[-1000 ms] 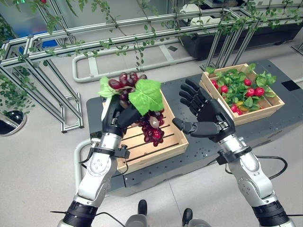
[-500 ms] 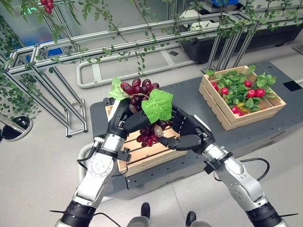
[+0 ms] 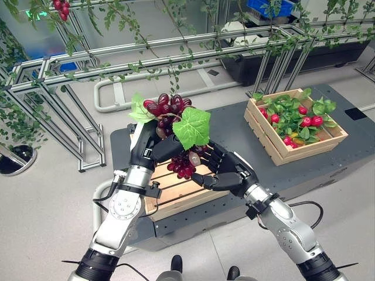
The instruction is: Pick up the fruits from the basket on one side to the basket on the other side
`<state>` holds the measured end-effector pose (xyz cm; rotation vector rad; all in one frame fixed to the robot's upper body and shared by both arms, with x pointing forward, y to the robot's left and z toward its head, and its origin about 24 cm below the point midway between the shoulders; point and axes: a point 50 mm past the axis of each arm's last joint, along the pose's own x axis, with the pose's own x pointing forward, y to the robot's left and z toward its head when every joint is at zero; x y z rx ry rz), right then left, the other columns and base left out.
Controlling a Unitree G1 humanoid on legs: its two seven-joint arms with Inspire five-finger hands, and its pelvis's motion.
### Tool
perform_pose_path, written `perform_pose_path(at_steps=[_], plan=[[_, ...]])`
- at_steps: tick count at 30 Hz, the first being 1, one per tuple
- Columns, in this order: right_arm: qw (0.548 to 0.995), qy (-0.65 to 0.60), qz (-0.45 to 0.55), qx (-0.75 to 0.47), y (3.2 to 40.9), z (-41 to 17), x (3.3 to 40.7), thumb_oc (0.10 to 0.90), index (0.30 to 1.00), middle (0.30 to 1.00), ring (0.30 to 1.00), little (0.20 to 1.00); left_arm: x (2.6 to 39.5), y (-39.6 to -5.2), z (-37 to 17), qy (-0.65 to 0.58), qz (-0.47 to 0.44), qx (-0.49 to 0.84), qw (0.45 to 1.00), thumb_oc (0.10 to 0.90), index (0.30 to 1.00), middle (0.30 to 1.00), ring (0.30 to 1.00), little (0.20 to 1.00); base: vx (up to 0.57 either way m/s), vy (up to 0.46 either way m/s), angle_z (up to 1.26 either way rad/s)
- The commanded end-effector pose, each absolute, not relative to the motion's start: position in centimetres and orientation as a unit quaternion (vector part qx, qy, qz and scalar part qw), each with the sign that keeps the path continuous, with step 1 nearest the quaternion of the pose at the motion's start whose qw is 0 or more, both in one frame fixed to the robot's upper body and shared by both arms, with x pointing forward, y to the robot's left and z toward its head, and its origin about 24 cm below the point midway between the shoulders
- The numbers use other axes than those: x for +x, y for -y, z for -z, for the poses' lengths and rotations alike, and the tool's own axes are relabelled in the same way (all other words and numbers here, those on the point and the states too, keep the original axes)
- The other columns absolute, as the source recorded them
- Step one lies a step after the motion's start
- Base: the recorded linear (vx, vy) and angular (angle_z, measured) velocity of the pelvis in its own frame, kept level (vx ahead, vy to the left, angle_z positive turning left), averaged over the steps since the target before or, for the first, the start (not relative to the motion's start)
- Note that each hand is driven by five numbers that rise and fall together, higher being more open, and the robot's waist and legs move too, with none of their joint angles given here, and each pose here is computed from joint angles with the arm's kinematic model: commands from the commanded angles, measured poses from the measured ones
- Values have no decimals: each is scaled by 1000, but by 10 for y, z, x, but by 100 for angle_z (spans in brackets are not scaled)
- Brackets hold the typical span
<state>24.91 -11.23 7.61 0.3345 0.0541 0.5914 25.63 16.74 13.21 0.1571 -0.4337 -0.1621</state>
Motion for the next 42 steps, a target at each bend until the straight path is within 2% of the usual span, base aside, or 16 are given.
perform_pose_path(at_steps=[1,17,24,31,32,34,42], plan=[[925,36,-302,229,101,-99,252,800,900,900,900,900,255,-143,-196,384,126,10,915,400,300,300,300,300,0,0,0],[882,39,-363,299,88,-101,245,800,900,900,900,900,256,-129,-167,291,238,-16,926,400,300,300,300,300,0,0,0],[885,6,-367,285,83,-87,243,800,900,900,900,900,250,-114,-166,277,330,-57,901,400,300,300,300,300,0,0,0],[890,-10,-369,268,80,-83,244,800,900,900,900,900,248,-106,-162,256,369,-73,891,400,300,300,300,300,0,0,0],[890,-11,-367,269,80,-82,244,584,575,575,575,575,247,-105,-161,252,376,-71,889,400,300,300,300,300,0,0,0],[889,-10,-367,273,79,-82,244,400,300,300,300,300,246,-103,-158,245,382,-67,888,400,300,300,300,300,0,0,0],[889,4,-359,284,83,-85,245,400,300,300,300,300,250,-110,-153,230,360,-61,902,400,300,300,300,300,0,0,0]])
